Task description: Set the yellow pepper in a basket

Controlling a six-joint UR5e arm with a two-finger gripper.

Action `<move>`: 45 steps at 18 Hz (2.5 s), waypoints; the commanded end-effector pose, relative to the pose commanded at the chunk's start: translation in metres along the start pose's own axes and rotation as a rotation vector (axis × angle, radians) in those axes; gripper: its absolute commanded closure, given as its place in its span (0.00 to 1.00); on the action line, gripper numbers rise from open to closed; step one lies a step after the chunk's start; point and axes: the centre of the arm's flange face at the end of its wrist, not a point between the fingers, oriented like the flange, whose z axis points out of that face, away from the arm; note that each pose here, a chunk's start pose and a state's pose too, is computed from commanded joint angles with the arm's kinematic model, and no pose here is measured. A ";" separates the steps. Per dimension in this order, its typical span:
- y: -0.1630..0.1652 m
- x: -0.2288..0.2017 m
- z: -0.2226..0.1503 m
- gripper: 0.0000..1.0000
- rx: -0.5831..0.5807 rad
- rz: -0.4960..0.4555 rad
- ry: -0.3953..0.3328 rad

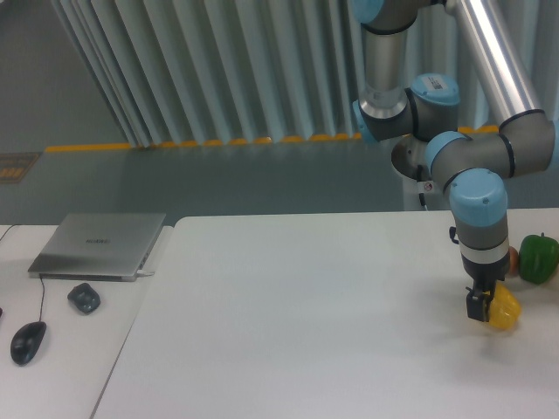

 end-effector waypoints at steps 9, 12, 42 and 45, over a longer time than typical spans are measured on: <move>0.011 0.007 -0.013 0.55 -0.032 -0.042 -0.037; 0.024 0.027 -0.064 0.55 -0.083 -0.078 -0.105; 0.291 0.152 0.018 0.11 -0.017 -0.498 -0.251; 0.293 0.155 0.018 0.00 -0.011 -0.508 -0.259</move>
